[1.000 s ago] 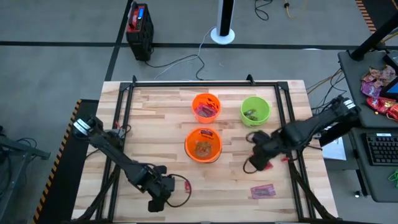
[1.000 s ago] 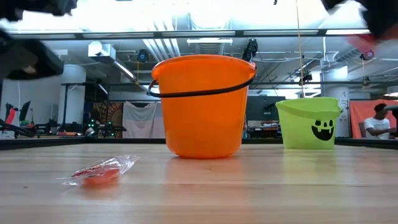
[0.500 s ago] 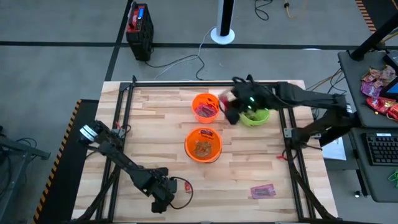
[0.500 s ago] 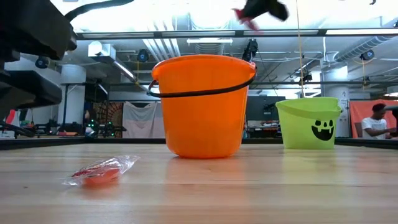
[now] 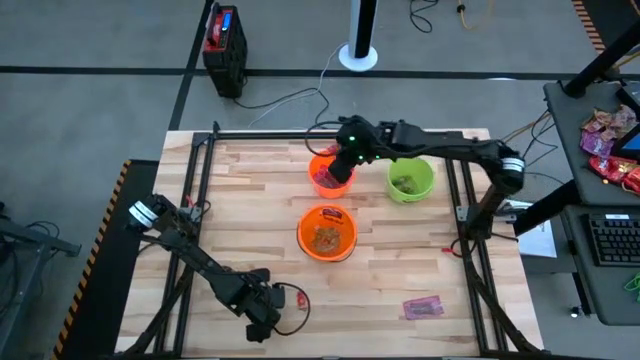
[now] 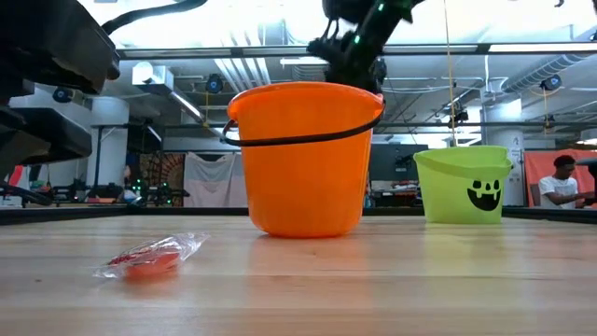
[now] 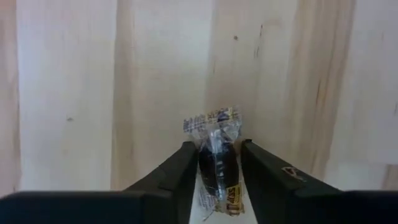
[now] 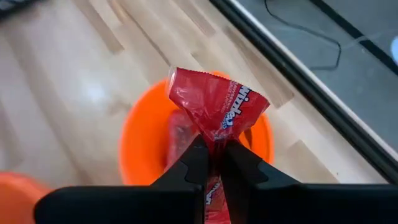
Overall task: Sort candy by brand, put in halloween buckets
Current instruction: Put the red candy into the top orange bin, then put the black candy into the green bin
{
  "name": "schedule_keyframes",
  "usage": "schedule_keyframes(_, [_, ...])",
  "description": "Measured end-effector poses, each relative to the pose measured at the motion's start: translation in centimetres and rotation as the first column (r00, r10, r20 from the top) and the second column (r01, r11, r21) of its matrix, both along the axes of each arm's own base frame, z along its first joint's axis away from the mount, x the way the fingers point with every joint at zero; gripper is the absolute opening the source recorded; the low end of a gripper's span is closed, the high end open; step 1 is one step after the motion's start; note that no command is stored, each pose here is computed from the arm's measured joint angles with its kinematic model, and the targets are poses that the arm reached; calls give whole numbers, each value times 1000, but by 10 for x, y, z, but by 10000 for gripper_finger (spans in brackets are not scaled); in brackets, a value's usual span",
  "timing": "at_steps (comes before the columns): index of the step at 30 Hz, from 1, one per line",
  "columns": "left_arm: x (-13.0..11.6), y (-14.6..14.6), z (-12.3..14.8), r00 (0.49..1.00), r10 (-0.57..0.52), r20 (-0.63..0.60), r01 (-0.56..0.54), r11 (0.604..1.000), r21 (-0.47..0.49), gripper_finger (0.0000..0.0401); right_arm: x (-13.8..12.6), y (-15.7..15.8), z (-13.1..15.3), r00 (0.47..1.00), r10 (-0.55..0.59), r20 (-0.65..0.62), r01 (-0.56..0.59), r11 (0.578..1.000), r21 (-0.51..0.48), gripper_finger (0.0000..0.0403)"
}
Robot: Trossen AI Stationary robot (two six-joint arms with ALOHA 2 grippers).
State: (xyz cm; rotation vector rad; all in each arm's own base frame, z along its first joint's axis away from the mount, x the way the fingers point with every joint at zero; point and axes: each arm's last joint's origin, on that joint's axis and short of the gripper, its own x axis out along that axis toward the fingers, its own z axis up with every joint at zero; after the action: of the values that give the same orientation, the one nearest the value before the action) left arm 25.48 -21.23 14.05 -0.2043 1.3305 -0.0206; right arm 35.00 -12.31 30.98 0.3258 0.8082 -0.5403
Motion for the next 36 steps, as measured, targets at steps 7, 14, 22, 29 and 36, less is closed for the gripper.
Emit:
schedule_keyframes(7, [1, 0, 0, 1000, 14, 10, -14, 1000, -9, 54, 9, -20, -27, 999, 33, -16, -31, 991, 130, 71])
schedule_keyframes(14, [7, -5, 16, 999, 21, 31, -19, 999, -49, 47, 8, -29, -28, 999, 32, -14, -30, 992, 119, 146])
schedule_keyframes(22, [6, 0, 96, 995, -31, 98, 35, 998, -43, 45, -16, -18, 10, 994, 90, 61, -97, 988, 120, 174])
schedule_keyframes(29, [8, 45, 173, 944, 33, 327, -66, 994, 90, 43, -51, 32, 70, 949, 237, 206, -241, 970, -4, 176])
schedule_keyframes(36, [34, 105, 231, 727, 12, 686, -204, 958, 200, 42, -83, 91, 109, 847, 369, 383, -351, 929, -119, 172])
